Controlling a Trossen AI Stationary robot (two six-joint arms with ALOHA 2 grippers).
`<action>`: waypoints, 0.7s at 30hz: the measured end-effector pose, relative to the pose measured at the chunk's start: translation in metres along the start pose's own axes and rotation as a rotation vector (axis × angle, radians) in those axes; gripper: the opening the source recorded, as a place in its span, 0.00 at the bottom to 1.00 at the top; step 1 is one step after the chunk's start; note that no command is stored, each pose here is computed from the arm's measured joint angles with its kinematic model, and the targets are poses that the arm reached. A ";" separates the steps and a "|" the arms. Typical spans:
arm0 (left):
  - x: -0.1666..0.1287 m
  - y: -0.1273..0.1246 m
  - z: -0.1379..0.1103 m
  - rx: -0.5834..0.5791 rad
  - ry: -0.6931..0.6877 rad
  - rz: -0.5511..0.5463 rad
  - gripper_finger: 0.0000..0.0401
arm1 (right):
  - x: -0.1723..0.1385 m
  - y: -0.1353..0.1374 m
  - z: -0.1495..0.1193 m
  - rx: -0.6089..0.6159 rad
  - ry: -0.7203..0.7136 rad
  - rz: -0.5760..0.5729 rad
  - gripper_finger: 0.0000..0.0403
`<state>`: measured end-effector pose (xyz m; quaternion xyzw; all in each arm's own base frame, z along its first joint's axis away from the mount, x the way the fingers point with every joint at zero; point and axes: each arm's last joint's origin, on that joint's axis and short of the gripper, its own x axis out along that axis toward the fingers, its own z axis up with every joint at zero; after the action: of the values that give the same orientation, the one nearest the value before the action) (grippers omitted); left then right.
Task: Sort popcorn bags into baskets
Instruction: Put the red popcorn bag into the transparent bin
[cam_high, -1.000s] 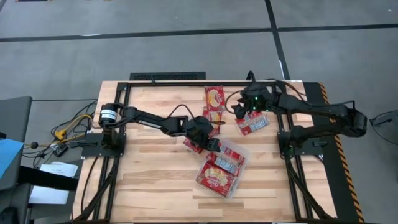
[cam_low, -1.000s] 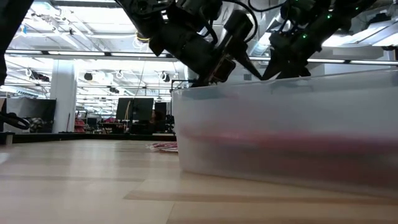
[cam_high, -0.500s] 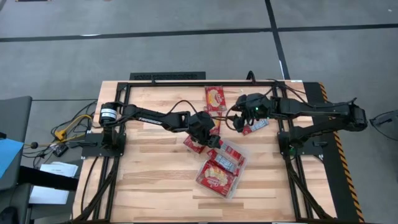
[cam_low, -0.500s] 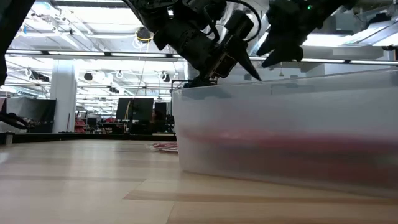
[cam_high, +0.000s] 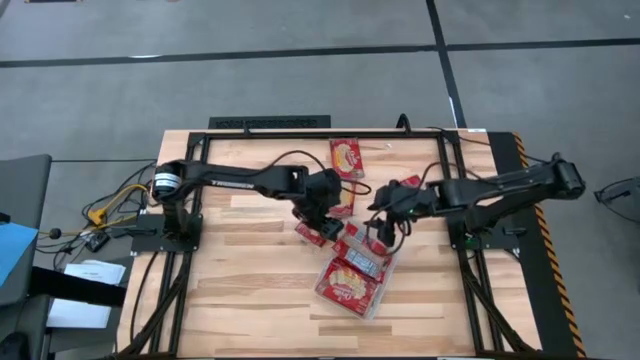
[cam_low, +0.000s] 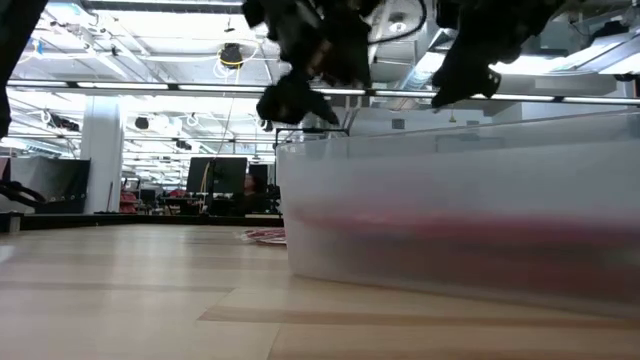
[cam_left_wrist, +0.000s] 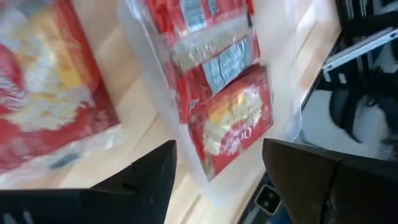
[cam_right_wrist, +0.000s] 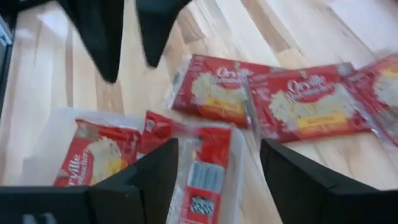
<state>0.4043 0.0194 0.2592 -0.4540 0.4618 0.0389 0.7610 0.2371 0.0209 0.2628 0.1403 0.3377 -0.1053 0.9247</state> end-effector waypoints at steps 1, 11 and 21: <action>-0.008 -0.002 -0.003 0.012 0.010 0.034 0.56 | 0.005 0.003 0.000 -0.005 -0.003 0.005 0.60; -0.081 -0.022 -0.019 0.065 -0.131 0.266 0.56 | 0.062 0.020 -0.015 -0.075 0.077 0.003 0.35; -0.117 -0.033 -0.042 0.048 -0.279 0.351 0.56 | 0.104 0.024 -0.041 -0.121 0.211 -0.033 0.18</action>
<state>0.3256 0.0118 0.3599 -0.3386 0.4249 0.2222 0.8096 0.2974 0.0469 0.1692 0.0890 0.4412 -0.0843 0.8890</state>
